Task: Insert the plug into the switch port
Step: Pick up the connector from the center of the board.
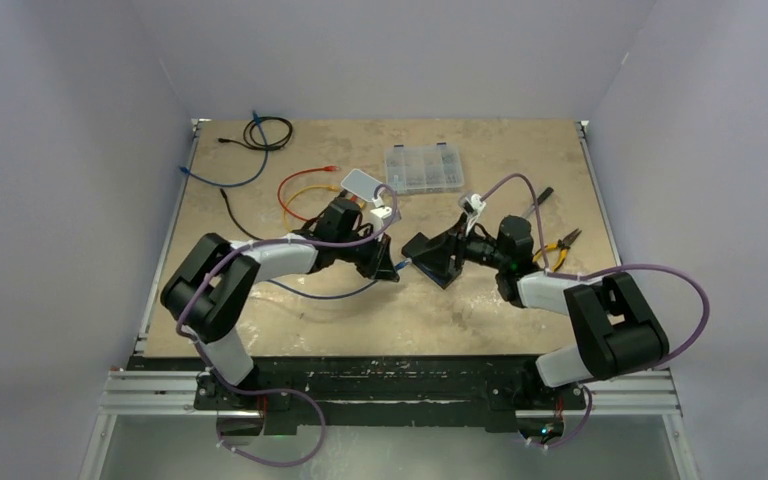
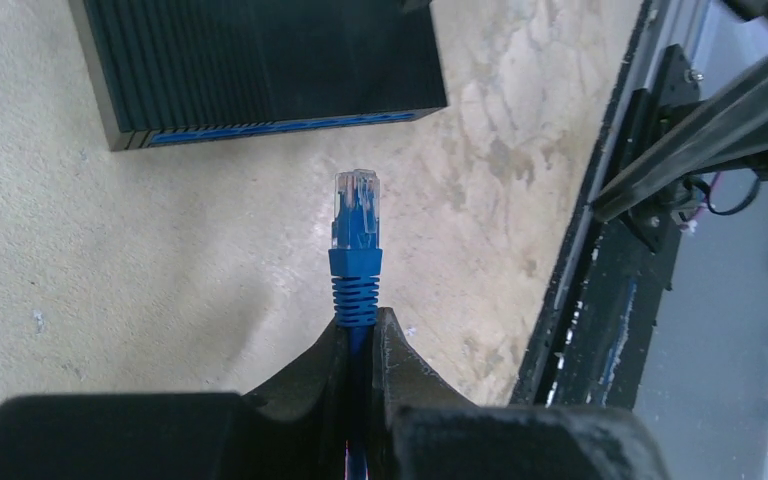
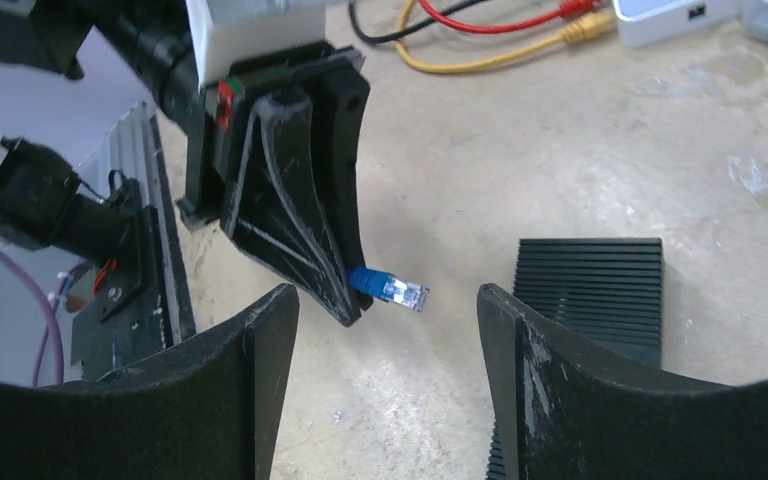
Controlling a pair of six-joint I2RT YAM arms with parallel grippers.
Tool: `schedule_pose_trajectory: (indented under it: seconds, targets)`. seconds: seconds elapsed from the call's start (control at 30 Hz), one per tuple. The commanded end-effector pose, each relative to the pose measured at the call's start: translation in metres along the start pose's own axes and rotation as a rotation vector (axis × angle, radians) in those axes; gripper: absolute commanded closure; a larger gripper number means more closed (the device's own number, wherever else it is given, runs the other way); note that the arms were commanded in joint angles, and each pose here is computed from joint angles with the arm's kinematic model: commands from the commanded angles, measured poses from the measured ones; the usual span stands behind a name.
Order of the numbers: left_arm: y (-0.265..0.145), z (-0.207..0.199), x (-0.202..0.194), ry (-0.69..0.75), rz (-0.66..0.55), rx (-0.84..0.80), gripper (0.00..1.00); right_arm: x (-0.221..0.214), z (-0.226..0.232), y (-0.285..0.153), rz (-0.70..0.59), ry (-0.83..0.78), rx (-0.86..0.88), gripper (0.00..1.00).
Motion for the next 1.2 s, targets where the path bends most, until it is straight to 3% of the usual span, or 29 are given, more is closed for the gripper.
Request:
schedule_pose_trajectory:
  seconds: [0.0,0.23,0.53,0.8,1.17]
  targets:
    - [-0.023,-0.021,0.019,0.072,-0.062,-0.05,1.0,0.019,0.03,-0.008,-0.112,-0.247,0.181,0.3]
    - [-0.042,-0.046,0.036,0.111,-0.088,-0.095,1.0,0.017,0.056,-0.021,-0.162,-0.484,0.319,0.28]
    - [-0.061,-0.089,0.036,0.13,0.024,-0.154,1.0,0.011,0.08,-0.032,-0.199,-0.686,0.424,0.29]
    - [-0.08,-0.11,0.035,0.171,0.05,-0.229,1.0,-0.002,0.101,-0.027,-0.143,-0.749,0.572,0.33]
    - [-0.083,-0.116,0.027,0.196,0.088,-0.273,1.0,-0.006,0.1,-0.016,-0.087,-0.744,0.578,0.47]
Point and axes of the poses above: each gripper's point midway between its finger pads, its own y axis out along the fingers, its own z axis along the line the jaws close on, x = y × z, the point moved 6 cm from there along -y, back along the fingers, and after that the axes turned 7 degrees about y, right-handed, at the moved point
